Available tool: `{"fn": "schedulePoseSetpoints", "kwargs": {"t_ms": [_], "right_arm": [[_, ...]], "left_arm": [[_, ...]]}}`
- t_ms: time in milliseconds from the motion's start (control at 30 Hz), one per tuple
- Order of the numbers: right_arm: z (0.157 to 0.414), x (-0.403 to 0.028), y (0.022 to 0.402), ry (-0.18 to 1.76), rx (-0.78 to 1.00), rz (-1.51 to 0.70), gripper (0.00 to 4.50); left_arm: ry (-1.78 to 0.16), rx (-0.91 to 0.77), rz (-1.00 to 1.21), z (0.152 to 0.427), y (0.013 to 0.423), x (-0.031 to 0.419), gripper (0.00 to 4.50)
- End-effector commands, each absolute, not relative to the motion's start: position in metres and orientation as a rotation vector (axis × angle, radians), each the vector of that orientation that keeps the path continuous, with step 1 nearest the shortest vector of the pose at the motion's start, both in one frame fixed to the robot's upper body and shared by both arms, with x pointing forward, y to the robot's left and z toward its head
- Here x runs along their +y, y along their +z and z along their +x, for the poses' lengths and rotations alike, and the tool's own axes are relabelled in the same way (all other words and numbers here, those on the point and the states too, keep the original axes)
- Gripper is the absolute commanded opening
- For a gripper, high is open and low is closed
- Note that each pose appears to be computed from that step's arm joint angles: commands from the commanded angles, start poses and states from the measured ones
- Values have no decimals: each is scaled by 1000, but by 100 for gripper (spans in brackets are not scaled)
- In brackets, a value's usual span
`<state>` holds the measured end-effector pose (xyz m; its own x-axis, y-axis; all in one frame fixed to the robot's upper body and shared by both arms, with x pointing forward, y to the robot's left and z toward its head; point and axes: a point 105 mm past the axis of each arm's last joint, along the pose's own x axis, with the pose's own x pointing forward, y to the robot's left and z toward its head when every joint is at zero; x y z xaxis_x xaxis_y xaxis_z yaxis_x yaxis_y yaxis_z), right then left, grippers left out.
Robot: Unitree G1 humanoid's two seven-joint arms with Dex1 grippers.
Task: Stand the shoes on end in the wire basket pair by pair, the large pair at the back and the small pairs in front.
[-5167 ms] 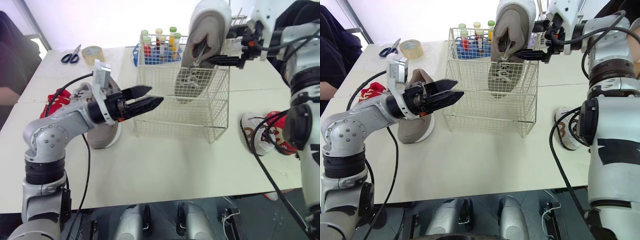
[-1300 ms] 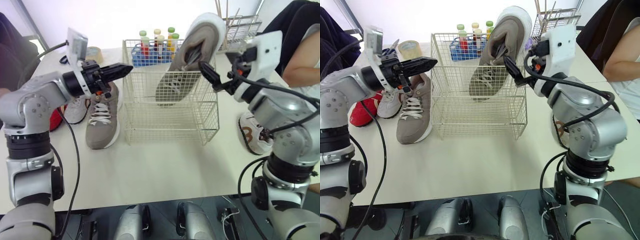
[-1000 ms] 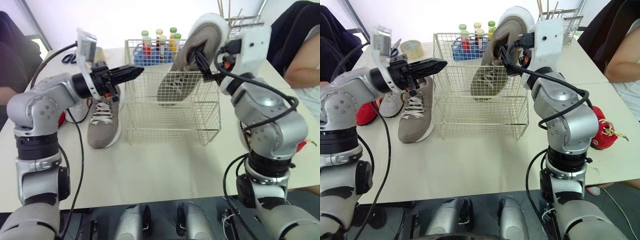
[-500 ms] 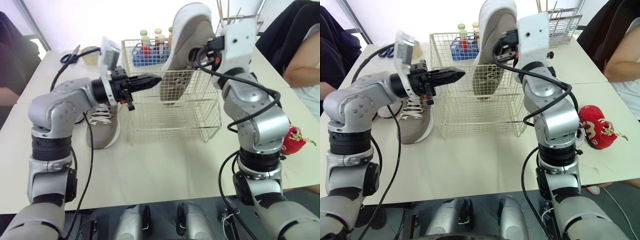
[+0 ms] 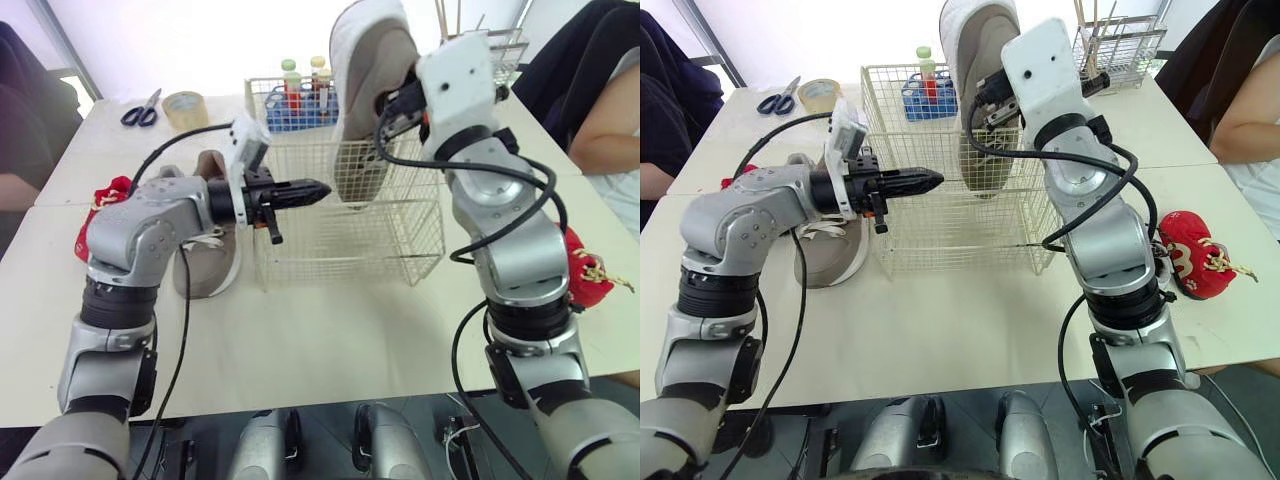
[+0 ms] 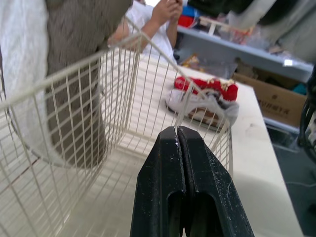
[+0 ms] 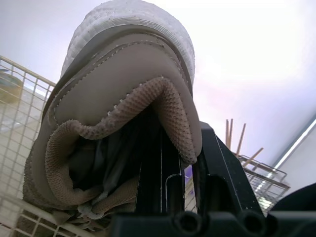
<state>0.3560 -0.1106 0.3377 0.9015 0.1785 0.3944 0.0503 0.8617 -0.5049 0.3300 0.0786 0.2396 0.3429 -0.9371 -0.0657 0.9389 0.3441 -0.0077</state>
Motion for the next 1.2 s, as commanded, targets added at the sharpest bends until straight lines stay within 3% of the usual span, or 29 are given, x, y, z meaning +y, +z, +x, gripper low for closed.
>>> {"fn": "schedulePoseSetpoints", "kwargs": {"t_ms": [33, 333, 600, 867, 967, 1167, 1200], "right_arm": [[336, -126, 378, -60, -593, -549, 4], [337, -141, 367, -142, -511, -551, 4], [345, -141, 335, -118, -353, -492, 4], [348, -134, 324, -61, -296, -436, 4], [347, -134, 328, -51, -310, -433, 113], [340, -137, 339, -14, -340, -463, 419], [339, -140, 341, -6, -340, -464, 446]], "left_arm": [[-1212, 51, 80, 330, 241, 82, 0], [-1213, 72, 88, 331, 238, 84, 0], [-1211, 66, 88, 331, 240, 86, 0], [-1255, -64, -57, 324, 273, 83, 0], [-1271, -106, -120, 320, 287, 84, 0], [-1256, -144, -164, 315, 301, 94, 0], [-1250, -149, -169, 315, 303, 96, 0]]}}
